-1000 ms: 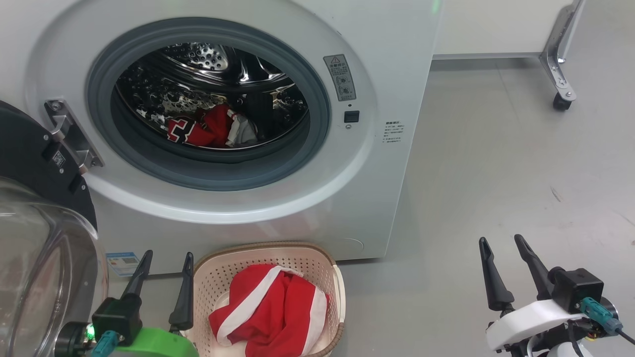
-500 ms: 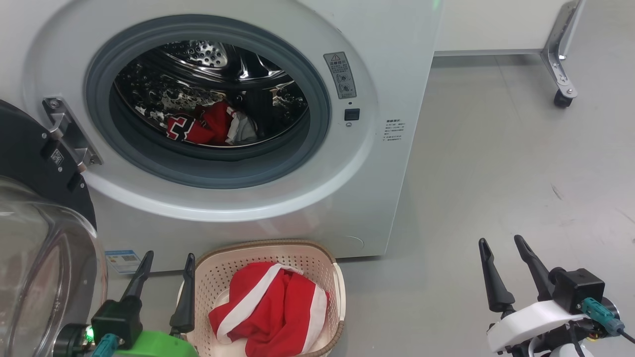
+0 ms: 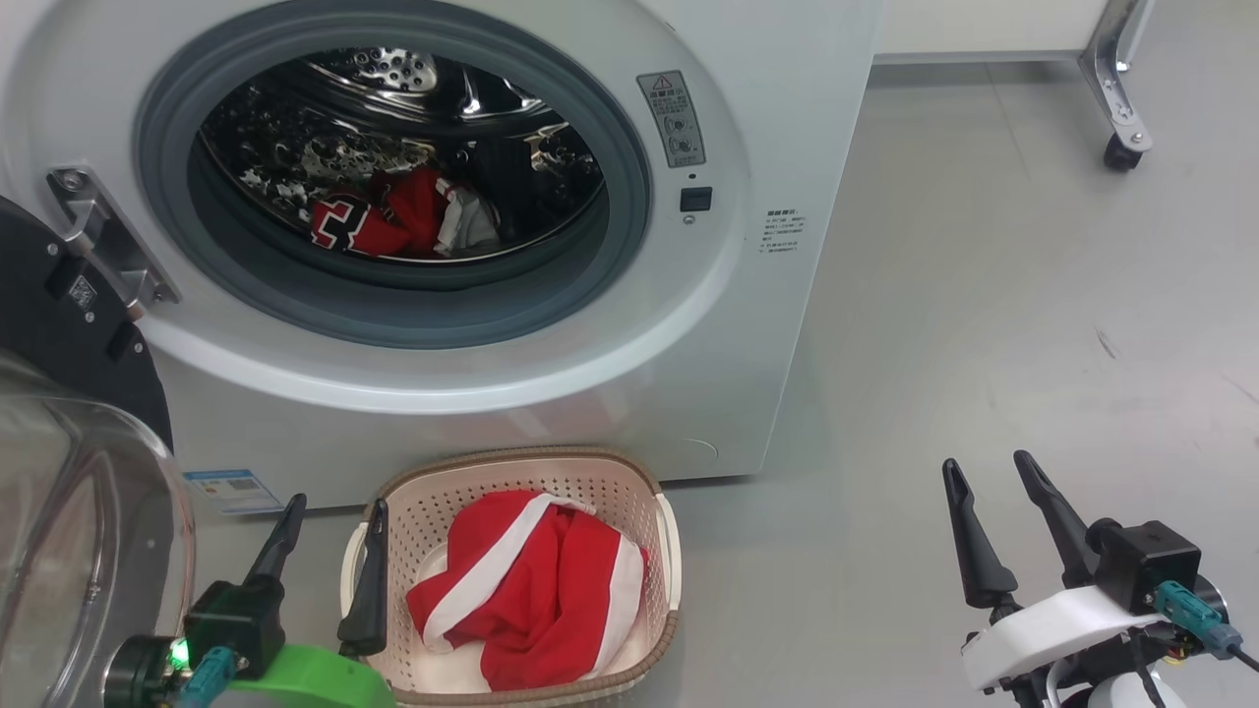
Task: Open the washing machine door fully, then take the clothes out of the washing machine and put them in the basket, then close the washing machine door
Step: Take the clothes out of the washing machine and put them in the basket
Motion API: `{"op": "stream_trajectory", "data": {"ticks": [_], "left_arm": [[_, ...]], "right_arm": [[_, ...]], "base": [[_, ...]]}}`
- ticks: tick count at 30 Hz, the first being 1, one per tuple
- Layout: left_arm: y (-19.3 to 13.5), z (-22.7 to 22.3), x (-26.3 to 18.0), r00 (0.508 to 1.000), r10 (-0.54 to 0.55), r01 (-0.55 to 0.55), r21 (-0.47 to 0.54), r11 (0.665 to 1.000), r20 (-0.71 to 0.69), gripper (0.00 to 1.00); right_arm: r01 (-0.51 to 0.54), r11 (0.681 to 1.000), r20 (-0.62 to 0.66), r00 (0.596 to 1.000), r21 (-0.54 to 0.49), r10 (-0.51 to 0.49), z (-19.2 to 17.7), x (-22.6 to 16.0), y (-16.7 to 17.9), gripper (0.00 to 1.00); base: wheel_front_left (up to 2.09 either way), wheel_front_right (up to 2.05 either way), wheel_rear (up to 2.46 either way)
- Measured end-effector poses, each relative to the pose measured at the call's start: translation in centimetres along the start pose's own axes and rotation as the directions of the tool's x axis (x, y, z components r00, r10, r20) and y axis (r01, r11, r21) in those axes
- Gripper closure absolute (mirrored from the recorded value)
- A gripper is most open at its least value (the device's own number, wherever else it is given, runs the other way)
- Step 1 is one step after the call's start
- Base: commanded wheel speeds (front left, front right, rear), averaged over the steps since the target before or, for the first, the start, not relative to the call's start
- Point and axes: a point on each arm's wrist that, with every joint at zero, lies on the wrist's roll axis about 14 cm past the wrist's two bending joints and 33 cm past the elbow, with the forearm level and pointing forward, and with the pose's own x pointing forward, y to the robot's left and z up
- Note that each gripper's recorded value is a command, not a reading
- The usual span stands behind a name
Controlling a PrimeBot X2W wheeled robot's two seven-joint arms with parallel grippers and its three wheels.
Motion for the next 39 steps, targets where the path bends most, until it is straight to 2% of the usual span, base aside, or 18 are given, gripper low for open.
{"op": "stream_trajectory", "data": {"ticks": [6, 18, 27, 39], "left_arm": [[-0.3, -1.1, 1.5, 0.999, -0.014, 0.013, -0.019, 1.000, -0.052, 0.00], [-1.9, -4.1, 8.4, 0.968, -0.121, 0.120, -0.016, 0.993, -0.219, 0.00], [-2.5, -5.6, 15.6, 0.922, -0.192, 0.214, 0.031, 0.976, -0.336, 0.00], [-0.7, -6.4, 24.7, 0.902, -0.160, 0.230, 0.132, 0.964, -0.401, 0.00]], "right_arm": [[0.001, 1.000, -0.024, 1.000, 0.006, 0.000, -0.5, 0.6, -0.1, 0.00], [0.011, 1.000, -0.061, 0.998, 0.024, -0.009, -1.9, 3.3, -0.6, 0.00], [0.028, 0.998, -0.087, 0.996, 0.049, -0.024, -3.4, 5.9, -1.3, 0.00], [0.063, 0.995, -0.105, 0.993, 0.077, -0.055, -5.6, 8.4, -2.8, 0.00]], "base": [[0.00, 0.00, 0.00], [0.00, 0.00, 0.00], [0.00, 0.00, 0.00], [0.00, 0.00, 0.00]]}}
